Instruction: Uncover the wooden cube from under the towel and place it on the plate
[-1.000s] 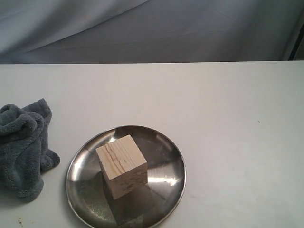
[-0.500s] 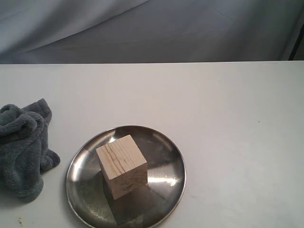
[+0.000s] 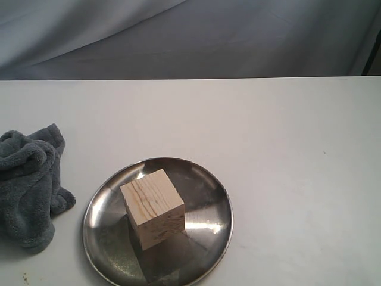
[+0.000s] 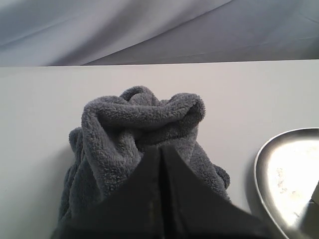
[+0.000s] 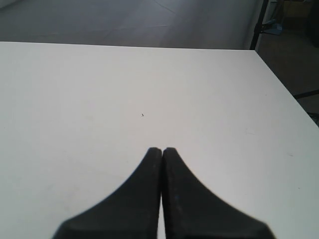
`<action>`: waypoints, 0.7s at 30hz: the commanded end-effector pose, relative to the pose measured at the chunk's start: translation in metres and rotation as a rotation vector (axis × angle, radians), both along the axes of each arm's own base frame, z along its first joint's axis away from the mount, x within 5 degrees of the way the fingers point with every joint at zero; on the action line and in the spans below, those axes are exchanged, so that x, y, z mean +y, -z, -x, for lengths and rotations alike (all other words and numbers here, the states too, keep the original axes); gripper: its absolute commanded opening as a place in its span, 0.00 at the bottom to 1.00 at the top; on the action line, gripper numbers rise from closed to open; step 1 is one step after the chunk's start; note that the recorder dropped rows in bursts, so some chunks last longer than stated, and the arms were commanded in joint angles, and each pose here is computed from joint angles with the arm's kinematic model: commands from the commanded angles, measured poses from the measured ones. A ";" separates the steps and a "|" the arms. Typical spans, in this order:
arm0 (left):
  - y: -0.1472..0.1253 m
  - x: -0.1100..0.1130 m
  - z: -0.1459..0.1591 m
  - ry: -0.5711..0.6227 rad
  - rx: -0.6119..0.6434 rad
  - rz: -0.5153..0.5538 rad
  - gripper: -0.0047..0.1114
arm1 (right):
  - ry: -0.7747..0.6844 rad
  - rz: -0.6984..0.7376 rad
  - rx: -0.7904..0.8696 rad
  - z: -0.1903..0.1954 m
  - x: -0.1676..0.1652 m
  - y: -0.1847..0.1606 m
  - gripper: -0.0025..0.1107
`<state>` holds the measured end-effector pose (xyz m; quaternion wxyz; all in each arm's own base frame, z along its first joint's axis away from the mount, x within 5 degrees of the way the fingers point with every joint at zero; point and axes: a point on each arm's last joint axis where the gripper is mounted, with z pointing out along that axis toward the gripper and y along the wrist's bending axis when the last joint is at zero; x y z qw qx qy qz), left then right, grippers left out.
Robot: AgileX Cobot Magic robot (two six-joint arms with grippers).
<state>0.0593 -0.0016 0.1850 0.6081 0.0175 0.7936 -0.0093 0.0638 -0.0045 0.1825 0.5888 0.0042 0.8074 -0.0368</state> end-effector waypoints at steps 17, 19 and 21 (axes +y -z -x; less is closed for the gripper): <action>0.000 0.004 0.002 -0.077 -0.026 0.002 0.05 | -0.002 0.005 -0.008 0.000 0.000 0.000 0.02; -0.001 0.005 0.004 -0.087 -0.044 0.002 0.05 | -0.002 0.005 -0.008 0.000 0.000 0.000 0.02; -0.001 0.005 0.004 -0.087 -0.044 0.002 0.05 | -0.002 0.005 -0.008 0.000 0.000 0.000 0.02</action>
